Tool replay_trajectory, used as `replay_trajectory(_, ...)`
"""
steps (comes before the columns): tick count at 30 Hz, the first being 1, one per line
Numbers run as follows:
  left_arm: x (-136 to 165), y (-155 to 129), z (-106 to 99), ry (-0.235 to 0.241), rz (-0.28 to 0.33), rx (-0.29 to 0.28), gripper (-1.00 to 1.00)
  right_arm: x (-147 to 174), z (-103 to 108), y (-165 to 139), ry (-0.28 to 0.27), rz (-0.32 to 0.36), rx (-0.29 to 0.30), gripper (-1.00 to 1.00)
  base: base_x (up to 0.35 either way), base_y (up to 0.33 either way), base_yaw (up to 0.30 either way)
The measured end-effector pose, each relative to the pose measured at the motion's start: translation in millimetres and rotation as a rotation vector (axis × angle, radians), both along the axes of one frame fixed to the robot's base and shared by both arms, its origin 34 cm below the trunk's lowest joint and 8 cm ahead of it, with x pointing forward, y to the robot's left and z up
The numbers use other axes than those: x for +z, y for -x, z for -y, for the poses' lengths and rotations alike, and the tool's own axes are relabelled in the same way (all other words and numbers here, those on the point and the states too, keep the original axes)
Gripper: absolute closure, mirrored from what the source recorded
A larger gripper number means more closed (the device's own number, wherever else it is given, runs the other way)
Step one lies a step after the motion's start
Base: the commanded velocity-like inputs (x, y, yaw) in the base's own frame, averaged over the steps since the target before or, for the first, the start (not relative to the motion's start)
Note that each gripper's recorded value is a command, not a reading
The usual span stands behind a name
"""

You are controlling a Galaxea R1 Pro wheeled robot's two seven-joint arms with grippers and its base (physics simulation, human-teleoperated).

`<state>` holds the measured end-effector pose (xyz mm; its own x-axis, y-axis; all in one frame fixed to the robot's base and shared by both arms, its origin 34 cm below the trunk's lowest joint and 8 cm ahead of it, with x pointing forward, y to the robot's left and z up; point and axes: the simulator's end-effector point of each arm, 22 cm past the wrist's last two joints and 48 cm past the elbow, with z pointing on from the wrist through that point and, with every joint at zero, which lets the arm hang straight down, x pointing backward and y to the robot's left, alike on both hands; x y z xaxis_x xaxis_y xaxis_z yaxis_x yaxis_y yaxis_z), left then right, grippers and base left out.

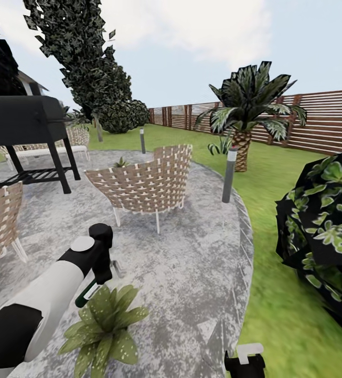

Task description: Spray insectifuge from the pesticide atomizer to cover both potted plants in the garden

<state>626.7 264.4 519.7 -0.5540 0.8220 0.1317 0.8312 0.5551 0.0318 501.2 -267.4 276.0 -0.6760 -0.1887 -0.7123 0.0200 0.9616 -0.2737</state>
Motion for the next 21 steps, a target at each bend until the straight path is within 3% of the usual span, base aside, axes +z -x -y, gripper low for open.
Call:
replay_trajectory(6,2,-2,-13,-0.058,0.008,0.0,1.0,0,-1,0,0.0,0.0,0.001,-1.0,0.076,-0.262,0.279)
replay_trajectory(21,6,-2,-14,-0.063,0.016,0.001,1.0,3,0,-2,0.0,0.007,0.001,-1.0,-0.036,-0.274,0.278)
